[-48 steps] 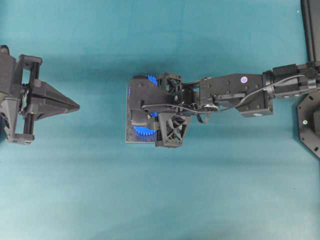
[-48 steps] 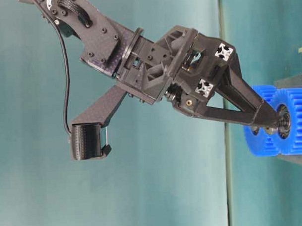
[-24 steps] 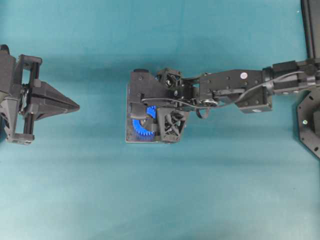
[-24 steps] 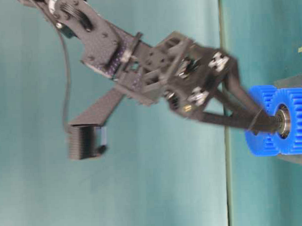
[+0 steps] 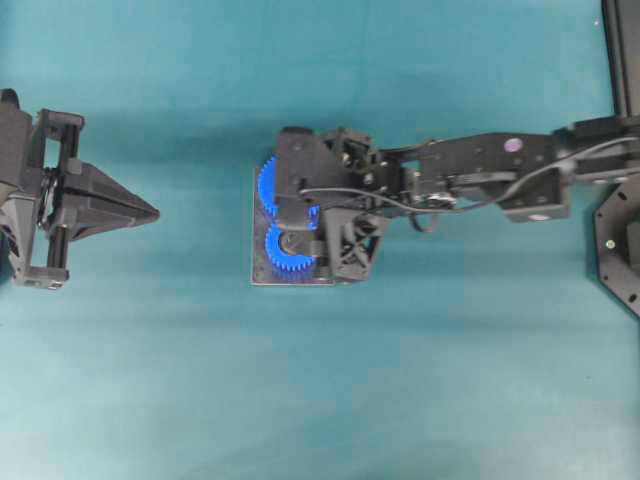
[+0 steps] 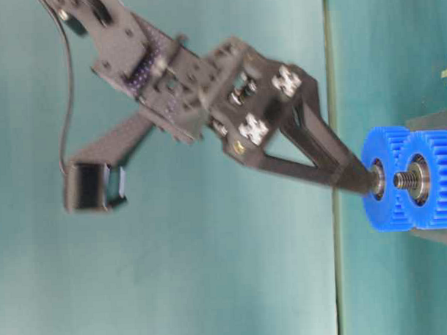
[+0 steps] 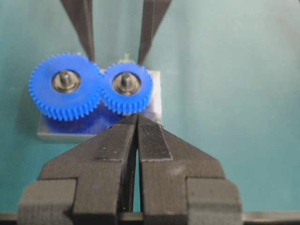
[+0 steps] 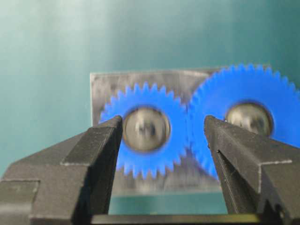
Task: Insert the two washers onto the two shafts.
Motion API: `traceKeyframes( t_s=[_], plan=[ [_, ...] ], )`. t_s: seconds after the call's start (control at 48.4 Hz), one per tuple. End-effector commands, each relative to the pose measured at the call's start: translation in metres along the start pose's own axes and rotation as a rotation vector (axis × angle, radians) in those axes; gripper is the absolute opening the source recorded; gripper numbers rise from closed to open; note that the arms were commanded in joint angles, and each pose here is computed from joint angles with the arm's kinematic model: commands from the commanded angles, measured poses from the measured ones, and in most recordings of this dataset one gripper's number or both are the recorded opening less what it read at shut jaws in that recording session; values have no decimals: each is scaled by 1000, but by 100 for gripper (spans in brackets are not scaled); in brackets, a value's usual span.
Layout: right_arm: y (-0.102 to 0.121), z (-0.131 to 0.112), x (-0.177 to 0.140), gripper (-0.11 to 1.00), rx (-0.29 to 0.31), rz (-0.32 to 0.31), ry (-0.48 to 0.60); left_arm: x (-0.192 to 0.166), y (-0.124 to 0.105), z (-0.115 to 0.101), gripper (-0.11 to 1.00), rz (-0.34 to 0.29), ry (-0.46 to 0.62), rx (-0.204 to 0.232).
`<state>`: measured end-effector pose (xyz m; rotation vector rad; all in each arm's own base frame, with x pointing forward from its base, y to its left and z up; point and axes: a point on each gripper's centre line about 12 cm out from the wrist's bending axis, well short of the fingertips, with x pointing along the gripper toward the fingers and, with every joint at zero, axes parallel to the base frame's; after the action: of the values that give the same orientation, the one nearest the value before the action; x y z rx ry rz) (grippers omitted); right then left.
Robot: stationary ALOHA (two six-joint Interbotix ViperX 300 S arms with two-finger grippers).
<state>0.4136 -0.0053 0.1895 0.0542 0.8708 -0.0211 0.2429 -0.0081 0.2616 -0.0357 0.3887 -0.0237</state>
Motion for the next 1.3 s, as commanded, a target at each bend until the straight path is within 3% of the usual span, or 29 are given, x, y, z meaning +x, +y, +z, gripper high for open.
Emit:
traceKeyframes(
  t_s=[0.0, 0.765, 1.282],
  plan=[
    [-1, 10, -25, 71, -3, 0, -64, 0, 0, 2, 0, 0, -9, 0],
    [-2, -45, -93, 69, 8, 3, -109, 3, -2, -8, 0, -8, 43, 9],
    [-3, -75, -124, 69, 16, 6, -253, -1, -1, -11, 0, -2, 42, 8]
  ],
)
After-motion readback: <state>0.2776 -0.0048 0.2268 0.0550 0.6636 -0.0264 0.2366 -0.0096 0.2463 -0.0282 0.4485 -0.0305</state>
